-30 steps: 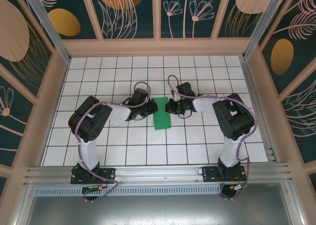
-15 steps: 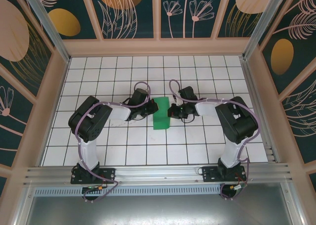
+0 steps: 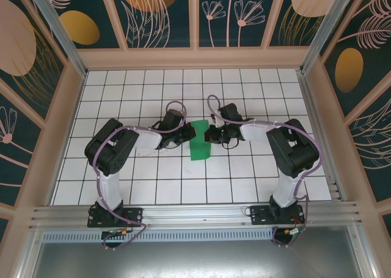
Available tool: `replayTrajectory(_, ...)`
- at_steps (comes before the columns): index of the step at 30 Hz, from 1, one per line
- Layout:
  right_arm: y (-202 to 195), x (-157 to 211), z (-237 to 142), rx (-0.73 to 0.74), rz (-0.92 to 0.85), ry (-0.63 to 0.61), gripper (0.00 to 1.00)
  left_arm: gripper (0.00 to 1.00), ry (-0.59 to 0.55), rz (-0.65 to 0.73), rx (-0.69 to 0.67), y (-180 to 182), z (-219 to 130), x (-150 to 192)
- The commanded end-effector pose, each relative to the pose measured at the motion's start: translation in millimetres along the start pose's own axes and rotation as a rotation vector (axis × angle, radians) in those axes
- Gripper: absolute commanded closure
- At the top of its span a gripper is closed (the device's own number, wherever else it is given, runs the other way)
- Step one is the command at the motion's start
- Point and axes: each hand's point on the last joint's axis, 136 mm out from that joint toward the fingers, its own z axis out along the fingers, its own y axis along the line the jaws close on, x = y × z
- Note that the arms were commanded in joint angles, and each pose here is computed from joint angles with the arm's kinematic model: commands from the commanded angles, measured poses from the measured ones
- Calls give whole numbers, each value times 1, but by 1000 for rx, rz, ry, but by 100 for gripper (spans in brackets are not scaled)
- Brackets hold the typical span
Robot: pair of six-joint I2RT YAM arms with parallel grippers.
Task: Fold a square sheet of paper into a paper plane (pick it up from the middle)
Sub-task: Fold the square sheet of paper in half at the center of the table.
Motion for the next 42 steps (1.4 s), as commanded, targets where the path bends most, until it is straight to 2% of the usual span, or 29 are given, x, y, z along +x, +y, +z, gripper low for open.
replayTrajectory(1,5,11,7,-35,5,41,100,100,207,-82,-453,137,-8,78)
replayTrajectory(5,9,31,14,-36,-26,97,100,100,207,-84,-452,137,-7,78)
replayTrajectory(15,-26,72,7,67,-17,166,100,100,206,-75,-465,141,-9,79)
replayTrajectory(26,-54,133,-17,96,91,186,100,100,202,-57,-471,141,-9,76)
replayTrajectory(29,-44,122,-28,85,71,130,100,100,196,-38,-465,138,-10,73)
replayTrajectory(37,14,43,-65,12,-22,-131,100,100,128,61,-417,110,-35,52)
replayTrajectory(42,33,24,-54,-40,-34,-138,100,100,92,73,-382,100,-60,53)
